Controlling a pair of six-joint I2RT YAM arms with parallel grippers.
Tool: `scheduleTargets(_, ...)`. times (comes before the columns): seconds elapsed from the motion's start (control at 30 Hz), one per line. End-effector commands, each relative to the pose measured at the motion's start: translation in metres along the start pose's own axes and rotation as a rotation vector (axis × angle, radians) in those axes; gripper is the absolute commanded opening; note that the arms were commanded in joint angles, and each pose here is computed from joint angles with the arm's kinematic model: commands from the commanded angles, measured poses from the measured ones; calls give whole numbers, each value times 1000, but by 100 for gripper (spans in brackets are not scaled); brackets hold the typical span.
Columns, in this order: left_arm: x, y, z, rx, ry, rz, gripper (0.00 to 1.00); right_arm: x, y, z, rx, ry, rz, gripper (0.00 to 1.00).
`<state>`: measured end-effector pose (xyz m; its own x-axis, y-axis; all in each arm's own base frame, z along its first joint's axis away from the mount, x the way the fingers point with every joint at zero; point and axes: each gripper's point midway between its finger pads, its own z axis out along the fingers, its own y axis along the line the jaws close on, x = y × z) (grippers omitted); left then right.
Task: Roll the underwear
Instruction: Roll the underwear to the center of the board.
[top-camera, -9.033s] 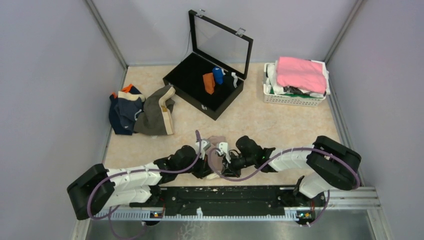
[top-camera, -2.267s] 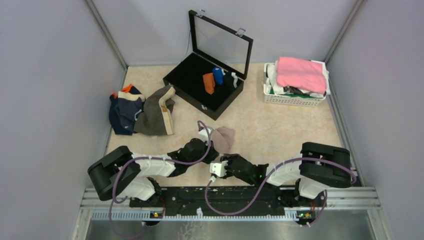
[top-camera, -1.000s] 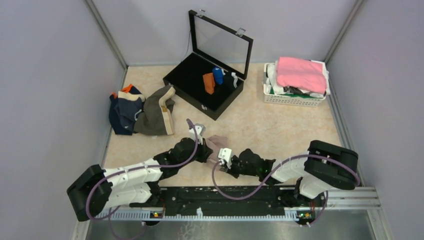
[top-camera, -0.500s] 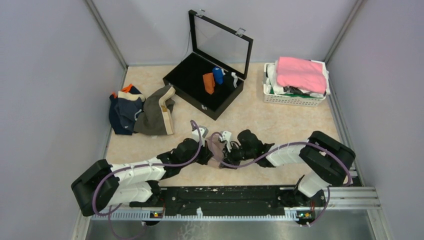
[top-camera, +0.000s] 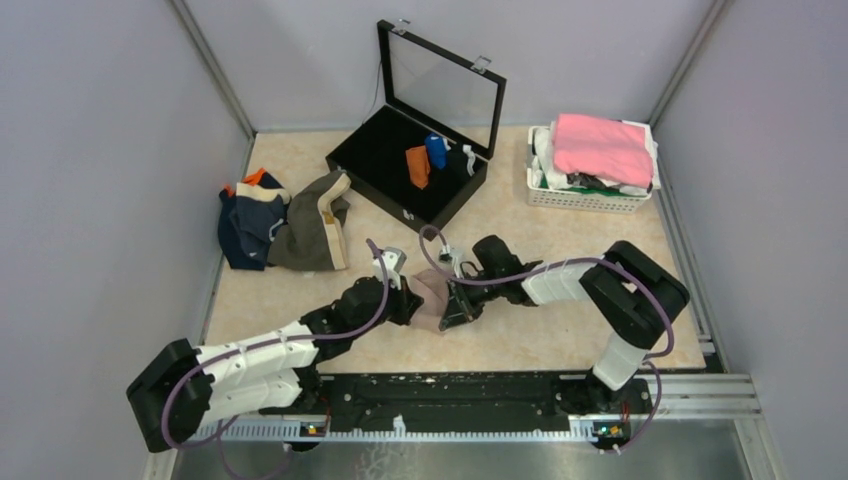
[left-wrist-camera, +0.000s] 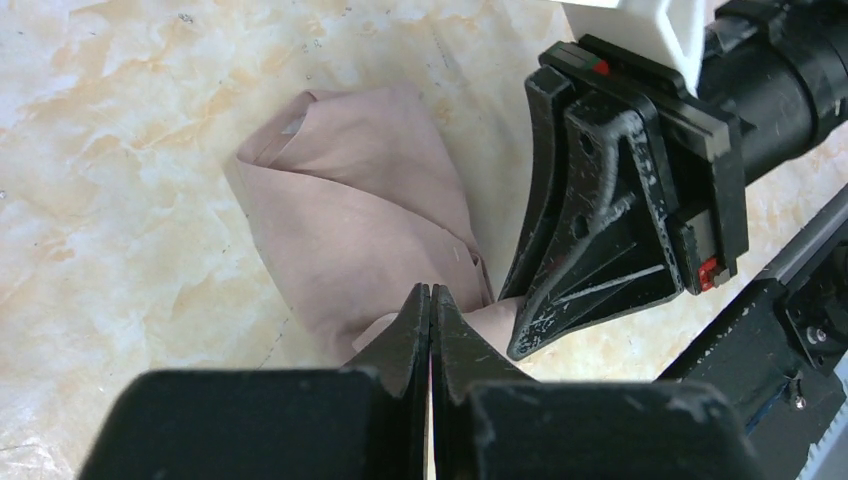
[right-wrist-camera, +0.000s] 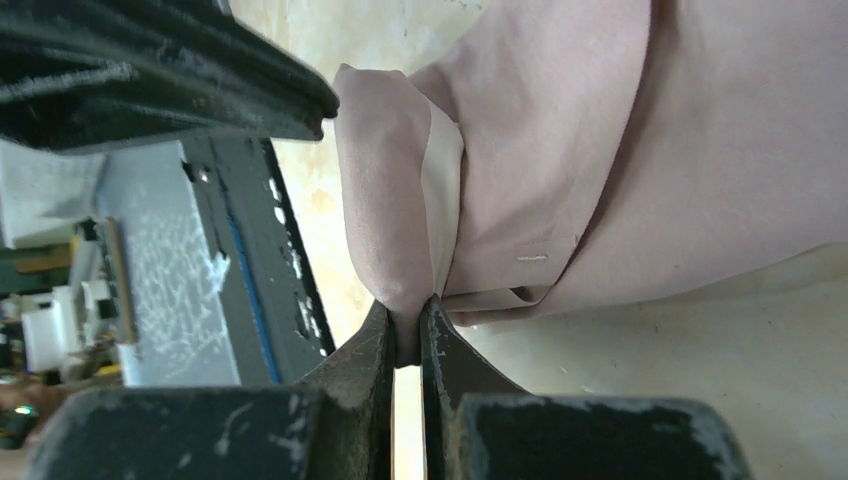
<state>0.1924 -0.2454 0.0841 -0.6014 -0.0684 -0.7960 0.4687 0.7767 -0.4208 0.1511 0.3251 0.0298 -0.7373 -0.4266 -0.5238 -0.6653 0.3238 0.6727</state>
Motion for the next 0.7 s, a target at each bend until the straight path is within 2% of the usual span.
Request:
scheduleTargets(0.0,-3,-7,-1,44,-15,20,0,-17,8,-2,-50,20,128,0)
scheduleTargets(0.27,9,-12,4,94,21,34,0,-19,-12,-2,5,47,271,0)
scheduleTargets(0.67,17,-4,14,51,38,26,0,-13,-24,-2,43,47,315,0)
